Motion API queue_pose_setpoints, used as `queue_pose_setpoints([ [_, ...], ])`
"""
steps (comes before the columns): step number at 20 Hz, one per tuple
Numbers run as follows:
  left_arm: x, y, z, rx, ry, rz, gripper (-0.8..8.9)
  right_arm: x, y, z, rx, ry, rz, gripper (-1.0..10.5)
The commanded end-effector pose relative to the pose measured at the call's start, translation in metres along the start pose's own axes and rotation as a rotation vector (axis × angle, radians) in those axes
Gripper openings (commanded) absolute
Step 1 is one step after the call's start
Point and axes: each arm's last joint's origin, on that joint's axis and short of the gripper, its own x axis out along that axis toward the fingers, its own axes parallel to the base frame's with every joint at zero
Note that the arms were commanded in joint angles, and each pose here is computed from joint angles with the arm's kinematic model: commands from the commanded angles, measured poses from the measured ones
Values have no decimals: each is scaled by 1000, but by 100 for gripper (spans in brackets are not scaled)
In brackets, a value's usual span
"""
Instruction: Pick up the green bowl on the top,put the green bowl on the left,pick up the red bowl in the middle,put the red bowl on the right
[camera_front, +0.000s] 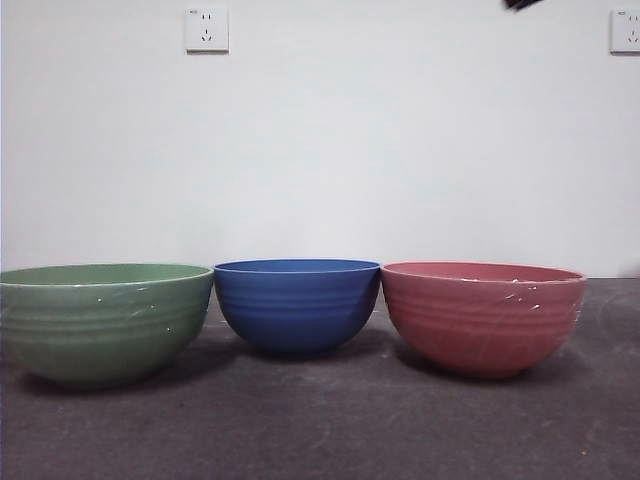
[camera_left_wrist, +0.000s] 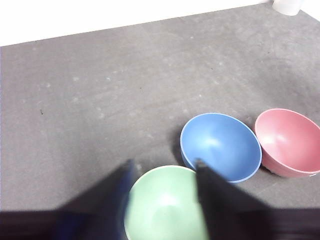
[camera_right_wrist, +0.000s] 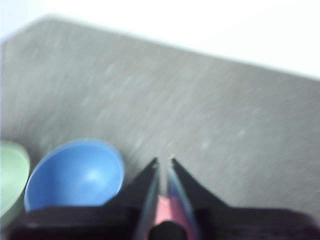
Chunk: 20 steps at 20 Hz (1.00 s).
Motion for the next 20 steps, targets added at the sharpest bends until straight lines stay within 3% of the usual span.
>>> queue_pose_setpoints([
  [1,4,0,-12,-7,5,-5,-8,-12,-5,-21,48,-30,-35,-12],
  [6,8,0,-71,-36,-77,38,-8,-31,-4,-83,104,-155,-116,-12],
  [9,7,-2,-100,-31,-103,49,-7,-38,-3,-100,118,-185,-128,-11],
  [20,7,-2,-102,-41,-83,48,-3,-37,-3,-103,117,-153,-125,3],
])
